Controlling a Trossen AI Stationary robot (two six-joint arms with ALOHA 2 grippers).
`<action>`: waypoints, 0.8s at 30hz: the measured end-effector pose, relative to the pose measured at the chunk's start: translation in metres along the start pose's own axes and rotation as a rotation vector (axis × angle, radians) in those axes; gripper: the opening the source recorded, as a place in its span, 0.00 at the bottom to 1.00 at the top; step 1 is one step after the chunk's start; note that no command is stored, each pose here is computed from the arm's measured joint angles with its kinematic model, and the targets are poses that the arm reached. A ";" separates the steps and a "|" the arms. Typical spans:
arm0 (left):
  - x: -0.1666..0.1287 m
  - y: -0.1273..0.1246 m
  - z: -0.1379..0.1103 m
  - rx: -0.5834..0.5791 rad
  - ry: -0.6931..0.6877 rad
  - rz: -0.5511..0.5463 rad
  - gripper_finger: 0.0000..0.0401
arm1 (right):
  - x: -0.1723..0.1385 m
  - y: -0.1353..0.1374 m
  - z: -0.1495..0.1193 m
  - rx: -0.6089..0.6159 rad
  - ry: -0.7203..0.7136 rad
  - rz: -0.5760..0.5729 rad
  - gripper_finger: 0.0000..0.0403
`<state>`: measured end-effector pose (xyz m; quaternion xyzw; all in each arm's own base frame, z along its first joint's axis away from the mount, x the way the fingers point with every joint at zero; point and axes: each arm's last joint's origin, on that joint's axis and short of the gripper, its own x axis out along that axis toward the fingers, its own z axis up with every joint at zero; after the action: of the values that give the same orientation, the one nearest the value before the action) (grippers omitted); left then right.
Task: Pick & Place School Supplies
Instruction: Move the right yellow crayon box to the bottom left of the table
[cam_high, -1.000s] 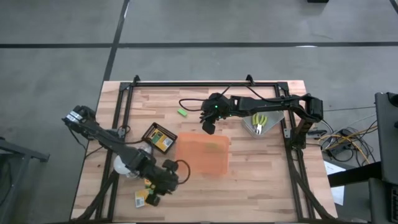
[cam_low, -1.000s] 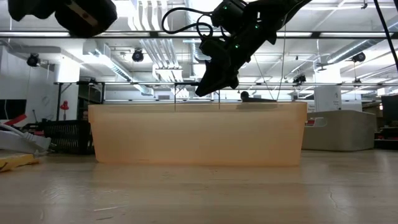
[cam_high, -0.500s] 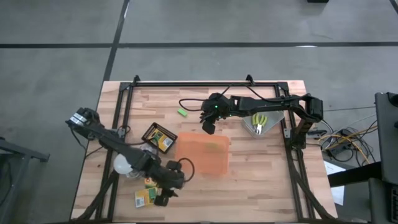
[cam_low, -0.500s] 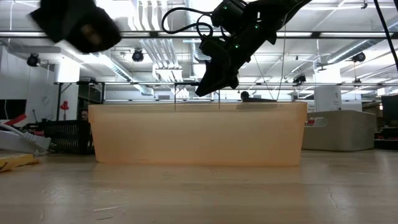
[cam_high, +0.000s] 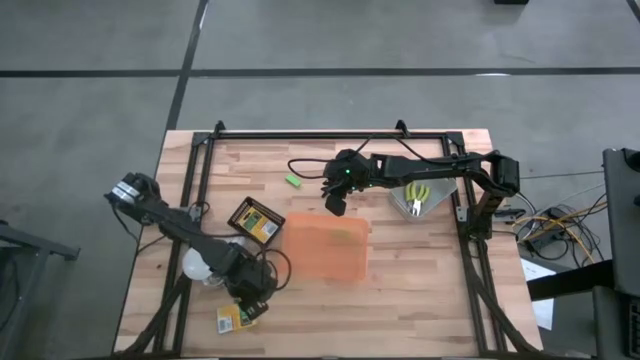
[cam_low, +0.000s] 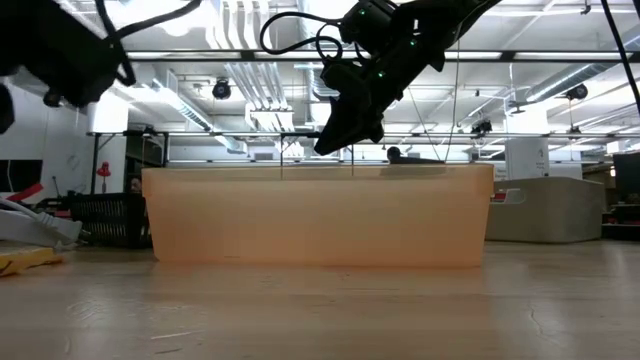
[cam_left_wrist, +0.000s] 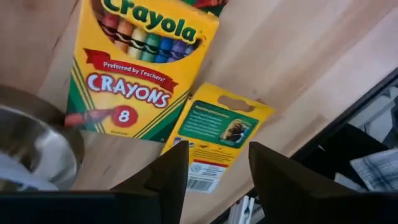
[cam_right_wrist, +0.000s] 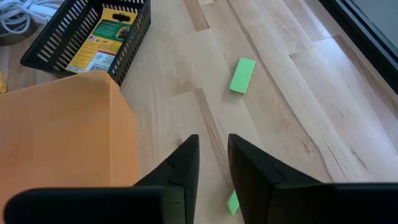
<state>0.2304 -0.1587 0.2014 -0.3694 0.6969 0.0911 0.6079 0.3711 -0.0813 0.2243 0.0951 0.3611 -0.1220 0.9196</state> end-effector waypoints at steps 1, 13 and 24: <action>0.003 0.001 -0.001 0.008 -0.001 -0.002 0.43 | 0.000 0.000 0.000 0.000 0.000 0.000 0.19; 0.038 0.022 -0.028 -0.045 0.126 0.055 0.35 | 0.000 0.000 0.000 0.000 0.000 0.000 0.19; 0.041 0.019 -0.035 -0.040 0.154 0.032 0.35 | 0.000 0.000 0.000 0.000 0.000 0.000 0.21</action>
<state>0.1919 -0.1815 0.1664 -0.3760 0.7456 0.0858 0.5434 0.3711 -0.0813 0.2243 0.0951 0.3613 -0.1220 0.9195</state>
